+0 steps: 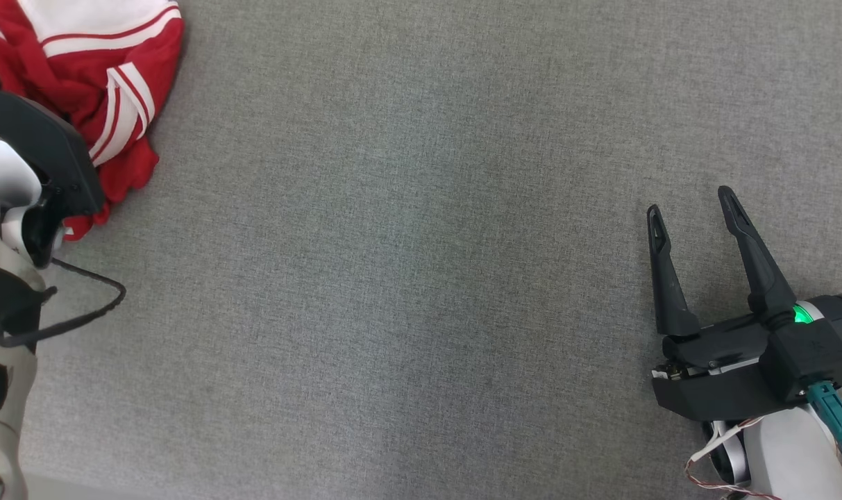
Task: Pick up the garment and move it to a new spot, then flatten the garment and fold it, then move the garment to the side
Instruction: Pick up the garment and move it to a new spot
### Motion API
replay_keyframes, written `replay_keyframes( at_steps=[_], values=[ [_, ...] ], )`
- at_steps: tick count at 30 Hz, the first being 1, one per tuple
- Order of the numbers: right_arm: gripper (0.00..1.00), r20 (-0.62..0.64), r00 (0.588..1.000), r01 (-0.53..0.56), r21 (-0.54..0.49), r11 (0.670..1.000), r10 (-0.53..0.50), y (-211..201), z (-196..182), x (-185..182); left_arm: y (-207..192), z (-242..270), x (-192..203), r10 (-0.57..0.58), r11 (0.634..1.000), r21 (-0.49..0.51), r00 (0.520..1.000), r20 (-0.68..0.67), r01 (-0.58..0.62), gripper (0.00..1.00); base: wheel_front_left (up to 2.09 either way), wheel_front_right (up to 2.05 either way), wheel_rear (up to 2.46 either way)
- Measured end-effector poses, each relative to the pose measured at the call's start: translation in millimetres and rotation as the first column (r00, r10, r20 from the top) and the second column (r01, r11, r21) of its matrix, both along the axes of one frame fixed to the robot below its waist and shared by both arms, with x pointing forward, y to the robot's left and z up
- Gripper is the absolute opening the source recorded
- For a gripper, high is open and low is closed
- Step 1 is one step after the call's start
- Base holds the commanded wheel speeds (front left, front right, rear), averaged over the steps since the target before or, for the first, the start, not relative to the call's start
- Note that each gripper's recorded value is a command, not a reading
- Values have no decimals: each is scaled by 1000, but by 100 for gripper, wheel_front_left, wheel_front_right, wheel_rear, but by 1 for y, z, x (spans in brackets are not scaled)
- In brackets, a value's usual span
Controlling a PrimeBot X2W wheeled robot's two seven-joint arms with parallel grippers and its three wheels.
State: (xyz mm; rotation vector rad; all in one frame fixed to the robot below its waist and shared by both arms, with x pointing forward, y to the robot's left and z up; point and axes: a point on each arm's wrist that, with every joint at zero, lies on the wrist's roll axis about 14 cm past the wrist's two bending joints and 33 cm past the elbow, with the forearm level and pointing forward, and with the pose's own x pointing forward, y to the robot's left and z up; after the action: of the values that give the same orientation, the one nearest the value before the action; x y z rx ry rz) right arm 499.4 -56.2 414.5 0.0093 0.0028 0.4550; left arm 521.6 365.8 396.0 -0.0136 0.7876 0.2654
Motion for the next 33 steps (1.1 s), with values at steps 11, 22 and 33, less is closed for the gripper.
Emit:
replay_keyframes(
  at_steps=[11, 22, 33],
  values=[
    [100, 2, 999, 36, 54, 998, -36, -2, 17, -3, -1, 86, 28, -135, 987, 141, 895, 425, 82, 0, 0, 0, 0],
    [100, 43, 995, 85, 87, 993, -89, -14, 54, -21, -37, 178, 26, -150, 987, 62, 694, 704, 150, 0, 0, 0, 0],
    [100, 101, 977, 178, 113, 978, -189, -50, 95, -53, -125, 277, 6, -269, 928, 103, 449, 852, 359, 0, 0, 0, 0]
  ],
)
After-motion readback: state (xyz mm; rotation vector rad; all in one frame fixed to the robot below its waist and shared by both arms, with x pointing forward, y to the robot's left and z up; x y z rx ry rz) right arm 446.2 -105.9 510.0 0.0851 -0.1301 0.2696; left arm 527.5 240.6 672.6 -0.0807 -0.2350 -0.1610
